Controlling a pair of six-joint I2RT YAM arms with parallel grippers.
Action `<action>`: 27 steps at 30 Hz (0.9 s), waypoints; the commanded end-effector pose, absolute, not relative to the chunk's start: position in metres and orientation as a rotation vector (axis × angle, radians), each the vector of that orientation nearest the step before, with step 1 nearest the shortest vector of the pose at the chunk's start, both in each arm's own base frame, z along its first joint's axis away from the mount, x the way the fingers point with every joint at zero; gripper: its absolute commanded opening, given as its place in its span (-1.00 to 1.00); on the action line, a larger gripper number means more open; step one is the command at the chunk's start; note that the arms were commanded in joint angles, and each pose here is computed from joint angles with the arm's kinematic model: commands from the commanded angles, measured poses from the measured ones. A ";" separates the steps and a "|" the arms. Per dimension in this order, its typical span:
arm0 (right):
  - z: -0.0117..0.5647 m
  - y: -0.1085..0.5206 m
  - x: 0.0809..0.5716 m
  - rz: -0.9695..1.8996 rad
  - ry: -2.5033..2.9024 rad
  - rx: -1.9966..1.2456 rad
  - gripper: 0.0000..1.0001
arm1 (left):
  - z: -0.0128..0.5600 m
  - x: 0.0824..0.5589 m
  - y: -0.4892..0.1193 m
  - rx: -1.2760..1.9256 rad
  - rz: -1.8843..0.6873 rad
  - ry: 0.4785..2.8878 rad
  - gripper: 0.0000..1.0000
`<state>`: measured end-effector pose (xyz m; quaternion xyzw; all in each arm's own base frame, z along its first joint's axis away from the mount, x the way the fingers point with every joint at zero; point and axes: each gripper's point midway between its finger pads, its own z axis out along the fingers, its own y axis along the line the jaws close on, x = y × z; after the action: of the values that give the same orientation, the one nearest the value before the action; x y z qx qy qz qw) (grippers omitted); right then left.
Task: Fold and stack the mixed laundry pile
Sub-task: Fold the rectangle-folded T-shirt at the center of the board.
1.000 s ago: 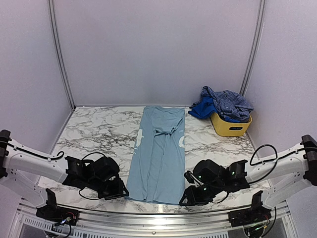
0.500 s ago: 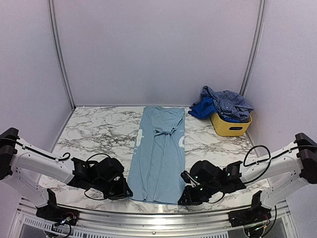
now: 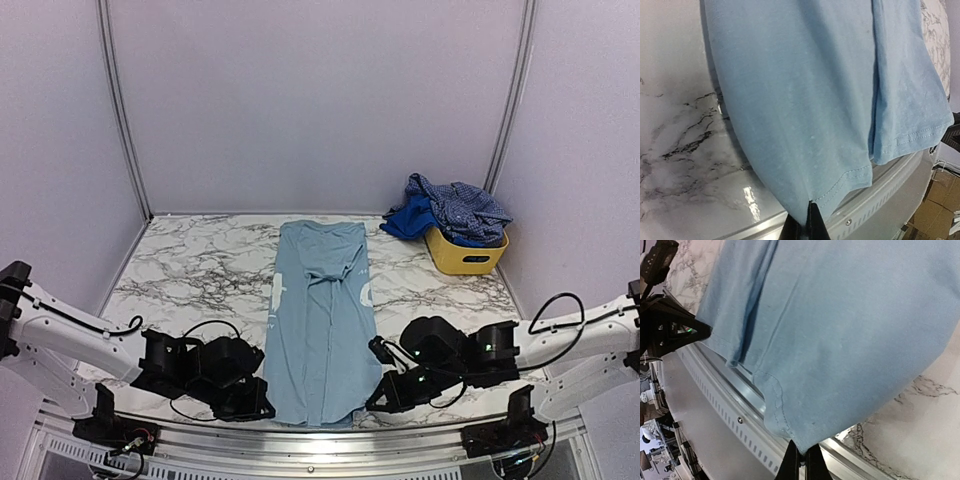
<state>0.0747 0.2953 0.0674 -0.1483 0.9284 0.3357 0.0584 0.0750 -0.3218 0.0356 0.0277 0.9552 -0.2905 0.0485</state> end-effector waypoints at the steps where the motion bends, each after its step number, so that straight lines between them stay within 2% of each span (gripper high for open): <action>1: 0.112 0.305 0.087 1.058 2.677 -0.477 -1.00 | 0.072 0.092 -0.329 0.031 -0.942 2.826 -1.00; 9: 0.142 0.290 0.171 0.995 2.574 -0.360 -1.00 | 0.101 0.168 -0.332 -0.014 -0.981 2.740 -1.00; 22: 0.148 0.284 0.329 0.834 2.507 -0.335 -1.00 | 0.110 0.332 -0.331 0.004 -0.947 2.679 -1.00; 27: 0.139 0.285 0.372 0.833 2.504 -0.312 -1.00 | 0.101 0.379 -0.335 0.003 -0.931 2.676 -1.00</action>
<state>0.3442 0.2811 0.1357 -0.0944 0.9219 0.2994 0.2269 0.3639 -0.3348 0.1119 -0.0282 0.9272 -0.3331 0.1687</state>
